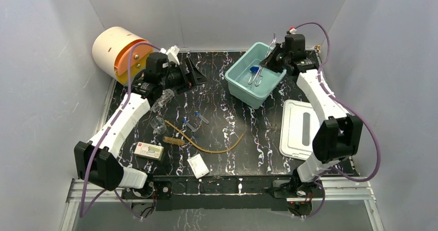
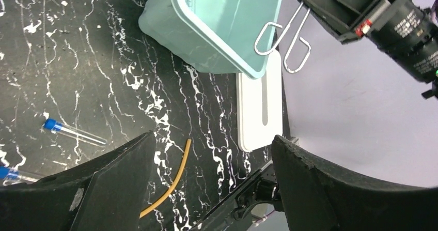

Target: Organize the chemistry lab equipment

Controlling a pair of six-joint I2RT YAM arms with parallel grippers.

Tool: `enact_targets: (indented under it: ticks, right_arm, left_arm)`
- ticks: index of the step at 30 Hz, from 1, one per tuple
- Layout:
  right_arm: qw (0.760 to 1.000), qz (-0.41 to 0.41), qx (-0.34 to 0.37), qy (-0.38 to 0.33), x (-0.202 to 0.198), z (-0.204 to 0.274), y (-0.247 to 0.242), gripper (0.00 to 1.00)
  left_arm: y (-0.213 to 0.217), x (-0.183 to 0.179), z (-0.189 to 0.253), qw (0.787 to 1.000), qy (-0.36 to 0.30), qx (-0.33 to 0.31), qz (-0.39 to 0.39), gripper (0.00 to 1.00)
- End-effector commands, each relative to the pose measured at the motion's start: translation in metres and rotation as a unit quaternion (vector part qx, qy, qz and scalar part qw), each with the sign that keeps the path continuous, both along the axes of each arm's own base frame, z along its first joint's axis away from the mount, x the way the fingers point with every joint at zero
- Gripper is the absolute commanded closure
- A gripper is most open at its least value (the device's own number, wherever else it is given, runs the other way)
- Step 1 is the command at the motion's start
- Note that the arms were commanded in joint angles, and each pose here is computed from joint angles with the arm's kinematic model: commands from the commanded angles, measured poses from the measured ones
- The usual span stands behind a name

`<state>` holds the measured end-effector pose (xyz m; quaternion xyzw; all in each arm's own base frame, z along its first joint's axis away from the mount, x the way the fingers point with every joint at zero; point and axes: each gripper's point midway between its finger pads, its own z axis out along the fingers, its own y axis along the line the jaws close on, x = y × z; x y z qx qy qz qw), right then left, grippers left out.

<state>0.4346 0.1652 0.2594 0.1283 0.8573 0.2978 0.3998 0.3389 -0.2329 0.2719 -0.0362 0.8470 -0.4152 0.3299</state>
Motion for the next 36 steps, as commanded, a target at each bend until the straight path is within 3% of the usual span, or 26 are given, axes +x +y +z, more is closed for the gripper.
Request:
enact_targets:
  ticks: [1, 13, 19, 26, 36]
  right_arm:
    - [0.994, -0.066, -0.086, 0.019, 0.025, -0.021, -0.031, 1.0]
    - [0.986, -0.07, -0.115, 0.099, 0.061, -0.106, -0.028, 1.0]
    - [0.983, -0.075, -0.095, 0.139, 0.079, -0.139, -0.016, 1.0]
    - [0.982, -0.084, -0.069, 0.153, 0.096, -0.151, -0.007, 1.0]
    - [0.976, -0.085, -0.1, 0.171, 0.106, -0.167, 0.005, 0.96]
  left_arm:
    - [0.012, -0.015, -0.006, 1.0, 0.003, 0.024, 0.007, 0.19]
    - [0.019, -0.021, -0.022, 0.999, 0.023, 0.044, 0.015, 0.18]
    - [0.019, -0.02, -0.026, 0.998, 0.029, 0.048, 0.017, 0.18]
    - [0.021, -0.02, -0.027, 0.998, 0.032, 0.051, 0.022, 0.18]
    - [0.021, -0.017, -0.03, 0.998, 0.036, 0.055, 0.025, 0.18]
